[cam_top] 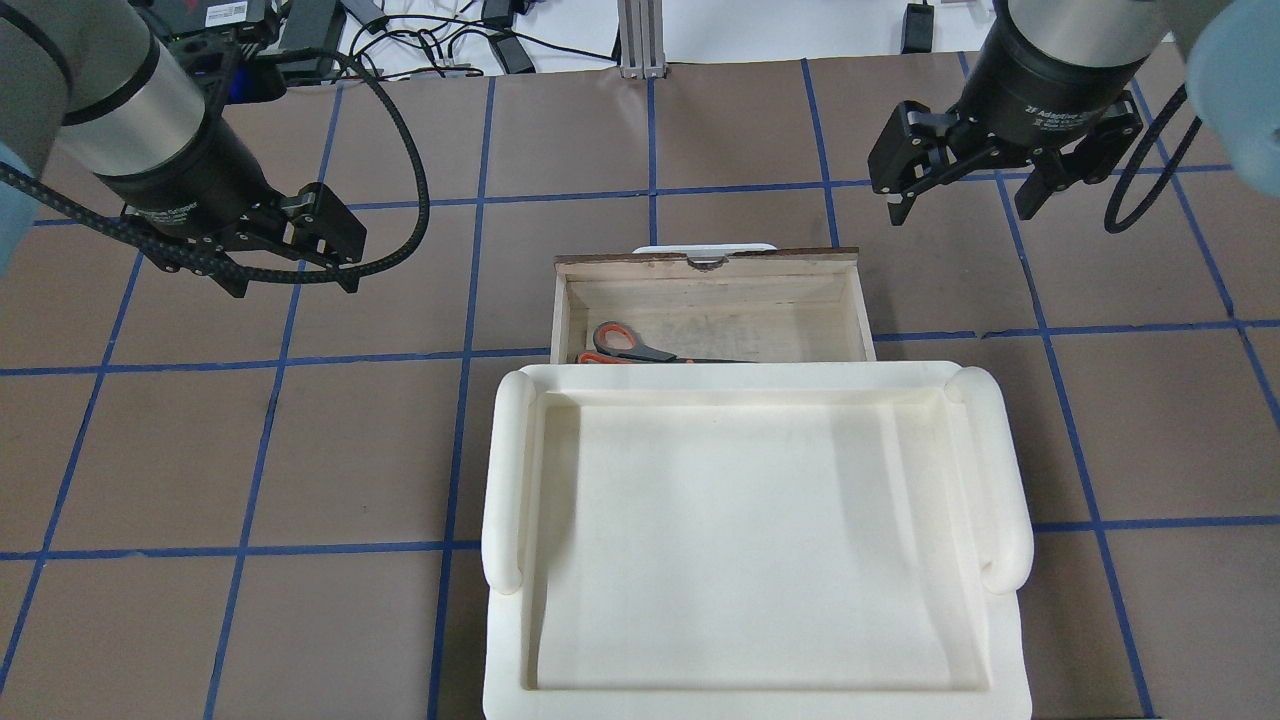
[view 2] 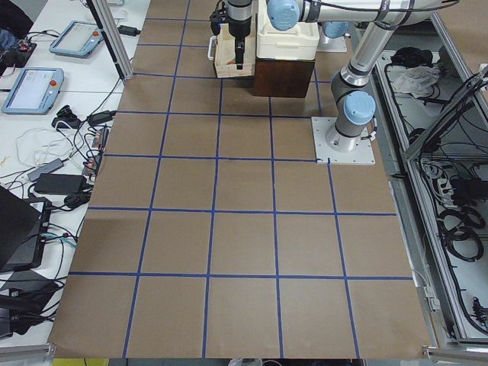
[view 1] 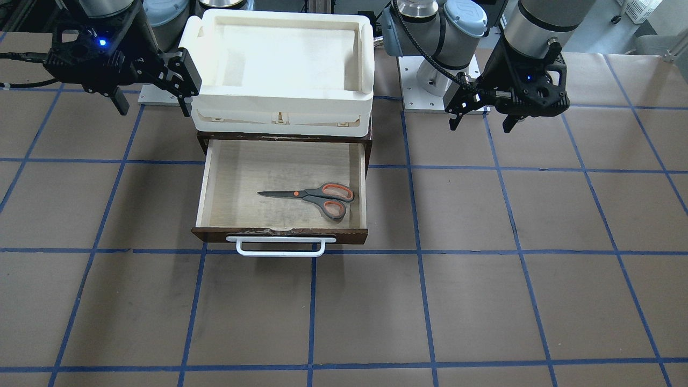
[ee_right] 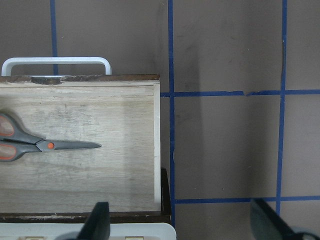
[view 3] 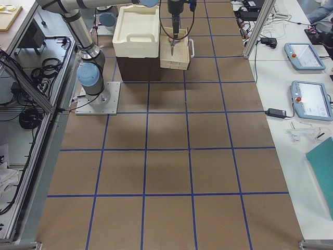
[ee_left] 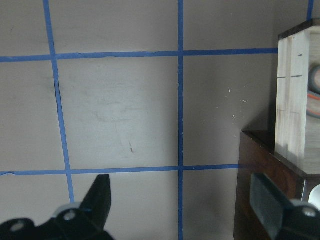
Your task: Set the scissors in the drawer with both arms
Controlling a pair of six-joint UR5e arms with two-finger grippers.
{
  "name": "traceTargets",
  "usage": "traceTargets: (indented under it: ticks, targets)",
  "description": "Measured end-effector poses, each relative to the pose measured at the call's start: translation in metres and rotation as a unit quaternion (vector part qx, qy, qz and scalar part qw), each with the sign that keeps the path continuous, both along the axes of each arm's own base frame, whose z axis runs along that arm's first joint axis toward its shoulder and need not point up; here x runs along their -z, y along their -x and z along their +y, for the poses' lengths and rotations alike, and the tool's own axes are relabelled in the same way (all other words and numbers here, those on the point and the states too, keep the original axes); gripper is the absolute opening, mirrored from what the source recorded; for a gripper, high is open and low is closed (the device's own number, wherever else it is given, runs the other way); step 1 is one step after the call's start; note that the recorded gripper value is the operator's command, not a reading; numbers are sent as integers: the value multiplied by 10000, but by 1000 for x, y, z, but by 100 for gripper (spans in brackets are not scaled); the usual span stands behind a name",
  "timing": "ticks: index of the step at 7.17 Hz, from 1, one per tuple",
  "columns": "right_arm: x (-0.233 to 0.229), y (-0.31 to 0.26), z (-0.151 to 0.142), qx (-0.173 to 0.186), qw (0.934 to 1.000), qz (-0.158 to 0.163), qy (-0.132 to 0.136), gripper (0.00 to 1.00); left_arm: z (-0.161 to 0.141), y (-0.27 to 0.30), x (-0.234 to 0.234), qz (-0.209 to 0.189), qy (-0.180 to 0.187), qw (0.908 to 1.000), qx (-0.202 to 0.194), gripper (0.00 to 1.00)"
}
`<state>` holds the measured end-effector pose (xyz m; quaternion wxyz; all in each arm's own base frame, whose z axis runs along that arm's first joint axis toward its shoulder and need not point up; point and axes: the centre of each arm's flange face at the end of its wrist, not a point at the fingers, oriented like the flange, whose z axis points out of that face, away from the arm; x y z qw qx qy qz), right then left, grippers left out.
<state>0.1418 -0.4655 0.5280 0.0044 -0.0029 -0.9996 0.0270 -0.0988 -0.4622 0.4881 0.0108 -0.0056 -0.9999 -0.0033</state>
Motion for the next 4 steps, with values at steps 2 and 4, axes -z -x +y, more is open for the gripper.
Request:
traceTargets:
  ticks: [2,4]
  targets:
    - [1,0,-2,-4,10000,5,4,100,0,0,0,1,-9,10000,7,100]
    - [1,0,-3,-4,10000,15,18,100,0,0,0,0,-10,10000,8,100]
